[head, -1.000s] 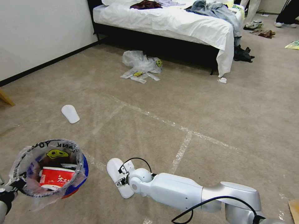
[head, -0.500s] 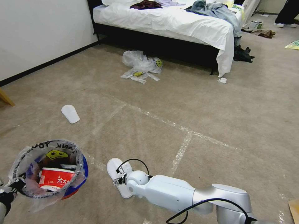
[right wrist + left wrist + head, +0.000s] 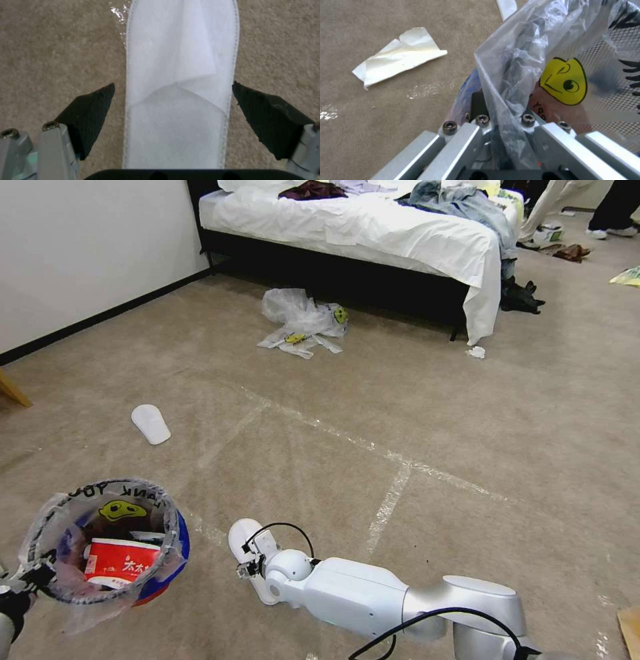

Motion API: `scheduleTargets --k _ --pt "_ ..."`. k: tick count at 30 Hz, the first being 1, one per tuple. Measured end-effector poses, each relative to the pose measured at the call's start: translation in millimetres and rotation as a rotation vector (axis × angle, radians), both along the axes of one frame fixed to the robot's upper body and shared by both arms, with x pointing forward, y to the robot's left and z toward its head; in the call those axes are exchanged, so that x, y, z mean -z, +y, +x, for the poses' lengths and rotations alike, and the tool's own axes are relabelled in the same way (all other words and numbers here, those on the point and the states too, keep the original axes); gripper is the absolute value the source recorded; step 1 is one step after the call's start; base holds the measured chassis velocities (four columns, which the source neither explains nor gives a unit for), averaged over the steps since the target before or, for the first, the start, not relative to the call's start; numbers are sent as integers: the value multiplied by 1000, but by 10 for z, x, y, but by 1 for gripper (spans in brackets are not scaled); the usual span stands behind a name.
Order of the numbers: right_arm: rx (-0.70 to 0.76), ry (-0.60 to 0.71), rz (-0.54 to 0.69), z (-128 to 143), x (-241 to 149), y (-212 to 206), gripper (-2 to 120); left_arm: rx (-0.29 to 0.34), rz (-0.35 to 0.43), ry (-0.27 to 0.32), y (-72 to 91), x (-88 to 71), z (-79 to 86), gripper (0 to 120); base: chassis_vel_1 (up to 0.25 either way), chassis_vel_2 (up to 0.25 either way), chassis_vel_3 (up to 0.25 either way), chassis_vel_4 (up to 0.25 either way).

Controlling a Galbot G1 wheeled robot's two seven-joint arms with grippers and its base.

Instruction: Pick up the trash bin and place the garbage on the floor into it.

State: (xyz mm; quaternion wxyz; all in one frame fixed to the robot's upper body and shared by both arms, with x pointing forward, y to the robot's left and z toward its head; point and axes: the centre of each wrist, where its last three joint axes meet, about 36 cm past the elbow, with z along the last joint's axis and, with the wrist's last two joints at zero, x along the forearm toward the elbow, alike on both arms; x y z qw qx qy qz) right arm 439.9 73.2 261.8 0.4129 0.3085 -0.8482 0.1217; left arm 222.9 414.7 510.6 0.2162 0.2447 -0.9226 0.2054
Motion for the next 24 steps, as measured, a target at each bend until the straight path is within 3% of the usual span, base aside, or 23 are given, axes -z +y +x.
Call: scheduleTargets --k 24 --pt "6 -12 61 196 -68 48 88 3 -1 1 -30 3 1 1 0 0 0 0"
